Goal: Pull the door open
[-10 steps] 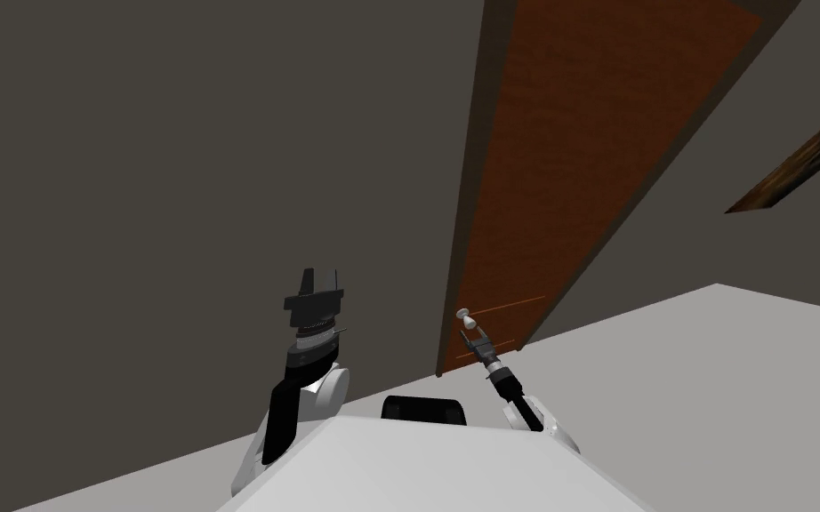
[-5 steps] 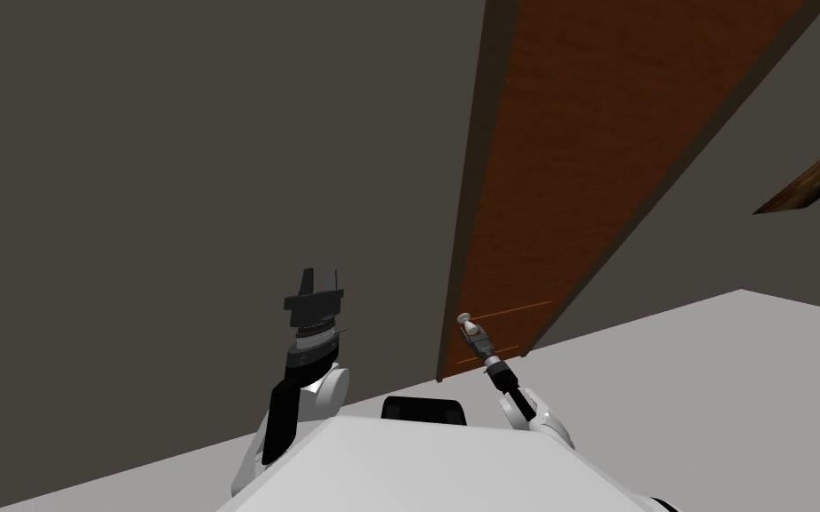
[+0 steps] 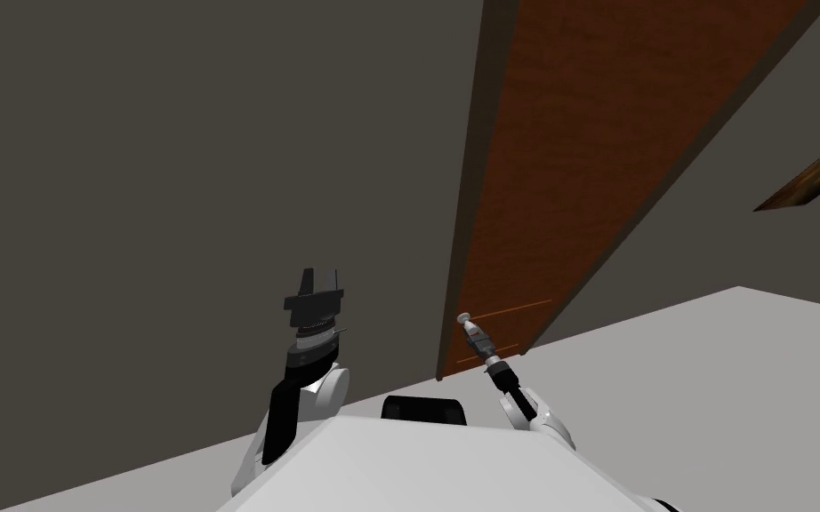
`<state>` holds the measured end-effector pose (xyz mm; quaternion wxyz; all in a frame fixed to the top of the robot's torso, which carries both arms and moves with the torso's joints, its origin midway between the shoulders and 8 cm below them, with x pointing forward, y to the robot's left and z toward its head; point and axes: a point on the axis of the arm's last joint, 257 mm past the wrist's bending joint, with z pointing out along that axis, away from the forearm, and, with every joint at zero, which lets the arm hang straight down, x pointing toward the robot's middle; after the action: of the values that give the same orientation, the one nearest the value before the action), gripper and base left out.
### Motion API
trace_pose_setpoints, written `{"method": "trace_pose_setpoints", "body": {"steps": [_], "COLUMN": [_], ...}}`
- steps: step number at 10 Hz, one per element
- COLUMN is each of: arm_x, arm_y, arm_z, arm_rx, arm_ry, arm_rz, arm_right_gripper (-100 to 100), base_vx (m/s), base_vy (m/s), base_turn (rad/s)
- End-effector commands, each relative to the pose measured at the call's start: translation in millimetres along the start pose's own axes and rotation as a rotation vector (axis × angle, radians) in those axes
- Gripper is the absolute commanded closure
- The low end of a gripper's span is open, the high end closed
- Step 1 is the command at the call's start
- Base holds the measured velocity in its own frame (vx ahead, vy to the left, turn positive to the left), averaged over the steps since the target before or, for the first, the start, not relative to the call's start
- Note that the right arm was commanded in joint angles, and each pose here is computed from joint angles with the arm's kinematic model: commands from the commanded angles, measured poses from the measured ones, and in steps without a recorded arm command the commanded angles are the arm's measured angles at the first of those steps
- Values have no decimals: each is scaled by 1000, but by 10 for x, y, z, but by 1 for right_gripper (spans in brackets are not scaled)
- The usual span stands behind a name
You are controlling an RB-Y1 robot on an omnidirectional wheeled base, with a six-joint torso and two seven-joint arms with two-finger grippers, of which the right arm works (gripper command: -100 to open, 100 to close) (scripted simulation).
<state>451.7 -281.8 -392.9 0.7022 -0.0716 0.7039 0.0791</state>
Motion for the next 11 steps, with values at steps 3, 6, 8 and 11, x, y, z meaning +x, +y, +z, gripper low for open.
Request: {"method": "trace_pose_setpoints", "body": {"steps": [3, 6, 8, 11], "arm_x": [-9, -20, -27, -42], "arm_y": [-26, -57, -78, -123], "arm_z": [-3, -6, -8, -13], "arm_rx": [9, 20, 27, 42], "arm_ry": [-4, -8, -12, -21], "arm_rz": [54, 120, 165, 262], "arm_right_gripper": [100, 100, 100, 100], "base_vx": [-17, -39, -34, -42], "base_vy": [-5, -16, -6, -18], "base_turn": [49, 78, 71, 88]}}
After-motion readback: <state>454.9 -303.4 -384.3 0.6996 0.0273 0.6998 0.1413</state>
